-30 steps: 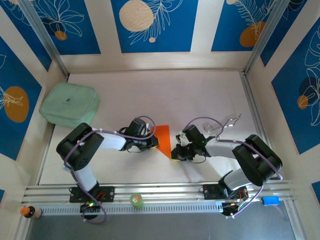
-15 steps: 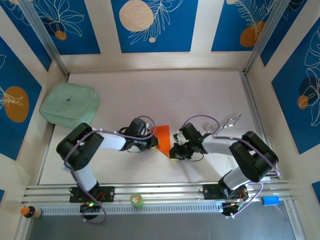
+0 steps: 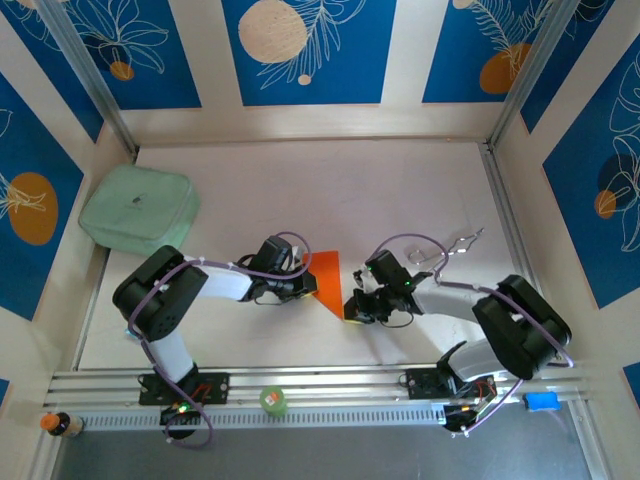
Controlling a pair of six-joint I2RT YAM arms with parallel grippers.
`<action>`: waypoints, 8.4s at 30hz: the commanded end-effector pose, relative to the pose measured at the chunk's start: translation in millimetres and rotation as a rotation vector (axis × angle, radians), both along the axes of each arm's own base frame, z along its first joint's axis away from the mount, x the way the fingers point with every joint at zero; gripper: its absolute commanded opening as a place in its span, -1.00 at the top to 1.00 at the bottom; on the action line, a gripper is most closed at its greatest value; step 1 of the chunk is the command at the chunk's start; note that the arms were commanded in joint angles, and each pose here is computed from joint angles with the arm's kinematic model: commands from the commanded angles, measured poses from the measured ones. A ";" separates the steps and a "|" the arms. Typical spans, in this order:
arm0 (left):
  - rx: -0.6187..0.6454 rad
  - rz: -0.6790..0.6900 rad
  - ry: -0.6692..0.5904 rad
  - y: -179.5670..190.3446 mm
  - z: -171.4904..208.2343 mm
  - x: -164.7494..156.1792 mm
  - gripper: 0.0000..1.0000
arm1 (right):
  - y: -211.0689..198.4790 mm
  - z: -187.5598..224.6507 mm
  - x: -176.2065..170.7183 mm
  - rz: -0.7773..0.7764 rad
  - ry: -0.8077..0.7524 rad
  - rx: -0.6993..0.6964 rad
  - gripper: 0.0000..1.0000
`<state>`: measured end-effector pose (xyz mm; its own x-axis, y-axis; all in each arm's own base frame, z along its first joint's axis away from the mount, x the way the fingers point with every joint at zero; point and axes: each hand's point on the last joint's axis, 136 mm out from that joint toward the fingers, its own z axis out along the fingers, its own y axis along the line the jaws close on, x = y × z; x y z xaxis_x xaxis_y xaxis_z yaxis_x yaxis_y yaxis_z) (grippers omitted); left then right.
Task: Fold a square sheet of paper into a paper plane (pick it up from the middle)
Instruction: Third fold the triangle at the center of the table, then fourth fold the wing at the center of the table.
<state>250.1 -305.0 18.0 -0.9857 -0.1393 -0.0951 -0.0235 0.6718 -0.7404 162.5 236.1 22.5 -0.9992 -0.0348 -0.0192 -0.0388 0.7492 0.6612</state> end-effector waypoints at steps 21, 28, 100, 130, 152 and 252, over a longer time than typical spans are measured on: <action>0.066 -0.039 -0.018 6.8 25.1 -1.6 0.78 | 5.1 -33.8 9.0 0.013 0.089 -0.099 0.96; 0.015 -0.107 0.020 -27.8 26.2 -29.6 0.89 | 2.0 -33.0 8.0 -0.001 0.084 -0.095 0.96; 0.001 0.123 -0.052 46.6 27.8 14.7 0.57 | 16.0 19.1 66.2 -0.008 -0.114 -0.003 0.63; -0.002 0.141 -0.065 53.6 39.2 10.5 0.36 | 34.3 26.2 83.4 0.119 -0.171 0.109 0.76; -0.048 0.138 -0.028 46.7 34.4 26.3 0.18 | 32.8 32.4 85.9 0.087 -0.152 0.214 0.88; -0.140 0.267 -0.073 49.5 51.7 45.0 1.00 | 63.5 16.5 75.7 0.489 -1.189 -0.464 0.54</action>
